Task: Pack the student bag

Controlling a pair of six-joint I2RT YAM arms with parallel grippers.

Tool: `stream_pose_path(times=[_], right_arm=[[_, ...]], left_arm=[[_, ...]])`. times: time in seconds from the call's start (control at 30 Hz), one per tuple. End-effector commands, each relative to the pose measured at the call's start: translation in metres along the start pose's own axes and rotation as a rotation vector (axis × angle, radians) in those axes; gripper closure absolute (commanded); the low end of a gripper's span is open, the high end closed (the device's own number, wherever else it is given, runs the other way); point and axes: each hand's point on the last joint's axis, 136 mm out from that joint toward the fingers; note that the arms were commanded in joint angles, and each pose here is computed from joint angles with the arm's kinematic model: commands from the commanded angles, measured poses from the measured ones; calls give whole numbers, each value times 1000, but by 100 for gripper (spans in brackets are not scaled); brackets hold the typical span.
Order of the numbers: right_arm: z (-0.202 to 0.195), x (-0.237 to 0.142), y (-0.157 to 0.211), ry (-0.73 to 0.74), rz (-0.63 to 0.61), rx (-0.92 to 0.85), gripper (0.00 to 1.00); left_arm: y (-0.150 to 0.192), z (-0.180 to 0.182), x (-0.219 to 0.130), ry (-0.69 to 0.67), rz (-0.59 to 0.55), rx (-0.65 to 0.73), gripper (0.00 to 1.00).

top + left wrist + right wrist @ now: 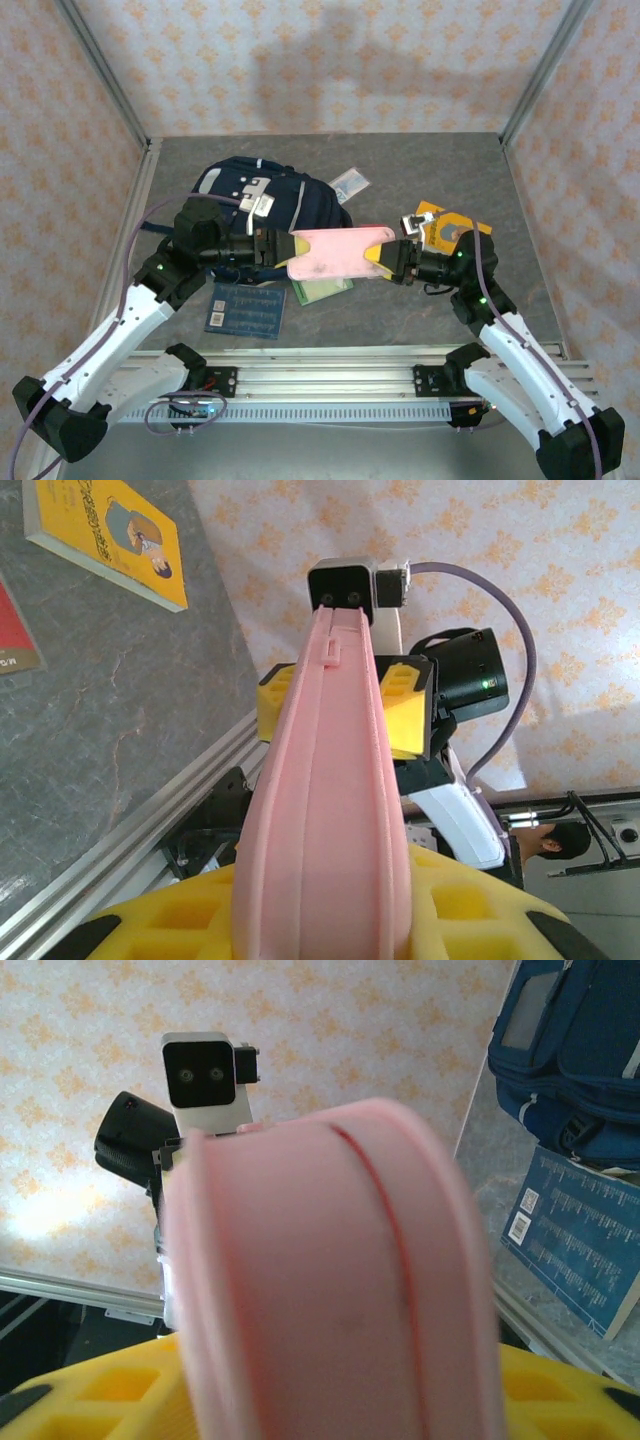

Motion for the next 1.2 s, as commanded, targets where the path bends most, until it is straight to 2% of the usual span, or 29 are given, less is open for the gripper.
stream_pose_path(times=[0.0,0.17,0.27,0.43,0.53,0.6,0.67,0.77,0.87,1.0,1.1,1.17], right_arm=[[29,-3,-15,-53,-46,-117,42],[30,-4,-19,-55,-62,-118,35],[27,-4,-17,-52,-59,-110,35],[23,-5,-20,-53,-83,-73,52],[21,-6,-20,-34,-90,-69,71],[21,-7,-20,-18,-97,-70,76],[23,-9,-20,-12,-102,-78,76],[22,-11,-20,6,-116,-81,74],[17,-14,-19,35,-126,-80,73],[2,-19,-19,113,-146,-78,75],[-22,-28,-17,258,-157,-84,74],[-40,-40,-16,395,-174,-98,80]], left_arm=[[0,8,2,-10,1,-8,76],[3,10,2,-15,11,-7,76],[5,10,2,-15,19,-10,77],[6,14,2,-31,20,-15,77],[4,12,2,-22,15,-17,76],[5,12,2,-28,16,-18,75],[5,14,2,-40,14,-21,68],[1,20,0,-82,-13,-23,42],[-5,24,-3,-118,-51,-18,28],[-20,32,-11,-206,-134,4,24],[-41,50,-31,-380,-270,50,23],[-60,73,-52,-562,-388,70,22]])
Point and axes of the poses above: each hand's point on the last joint's axis, 136 mm out from that joint toward the fingers, its own x axis out along the fingers, its own z axis along the line the jaws close on, y = z × x, and after that the axes turned 13 degrees about -x, right-handed
